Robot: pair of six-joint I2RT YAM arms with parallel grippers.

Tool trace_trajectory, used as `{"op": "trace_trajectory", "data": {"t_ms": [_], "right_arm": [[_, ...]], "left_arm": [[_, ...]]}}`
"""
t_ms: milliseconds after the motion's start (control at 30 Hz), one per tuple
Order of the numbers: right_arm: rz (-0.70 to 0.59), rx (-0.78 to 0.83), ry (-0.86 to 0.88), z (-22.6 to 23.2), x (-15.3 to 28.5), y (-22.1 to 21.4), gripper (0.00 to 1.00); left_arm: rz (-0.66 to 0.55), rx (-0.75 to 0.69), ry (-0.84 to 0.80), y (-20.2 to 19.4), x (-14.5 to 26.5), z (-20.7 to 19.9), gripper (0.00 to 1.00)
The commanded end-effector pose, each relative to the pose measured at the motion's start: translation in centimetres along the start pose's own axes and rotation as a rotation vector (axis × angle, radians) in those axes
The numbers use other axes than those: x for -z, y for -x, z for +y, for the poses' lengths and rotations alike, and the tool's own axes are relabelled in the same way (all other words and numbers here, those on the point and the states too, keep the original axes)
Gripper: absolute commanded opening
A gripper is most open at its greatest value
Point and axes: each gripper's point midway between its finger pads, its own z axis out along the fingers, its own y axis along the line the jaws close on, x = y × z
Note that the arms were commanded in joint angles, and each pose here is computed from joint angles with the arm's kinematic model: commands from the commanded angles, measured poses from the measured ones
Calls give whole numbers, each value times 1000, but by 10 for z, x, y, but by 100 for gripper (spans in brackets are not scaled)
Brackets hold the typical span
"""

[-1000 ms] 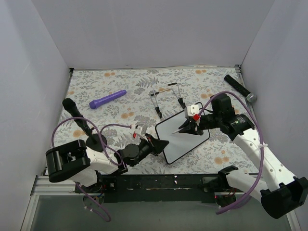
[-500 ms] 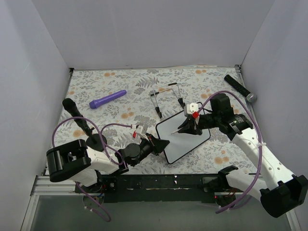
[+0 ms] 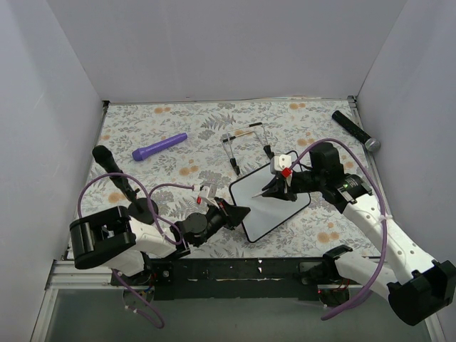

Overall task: Write a sentence on the whiteboard
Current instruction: Write on the whiteboard with the whiteboard.

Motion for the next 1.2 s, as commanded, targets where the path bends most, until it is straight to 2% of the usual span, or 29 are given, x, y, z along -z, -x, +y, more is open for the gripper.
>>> {"op": "trace_trajectory", "data": {"t_ms": [0,300,667,1167], "right_arm": [[-38,58,-27,-8,0,14,1],[-47,28,-74,-18,-9,5,1],[-96,4,-77,-27,-15,18,1],[-69,-34,-96,-30,-22,-1,1]], "left_arm": [[-89,55,-55,20,-4,-18,0],[-90,70,-75,19,-4,-22,0],[-82,65,-93,17,-6,-25,0],[-74,63,-106,15,-7,-28,0]]}}
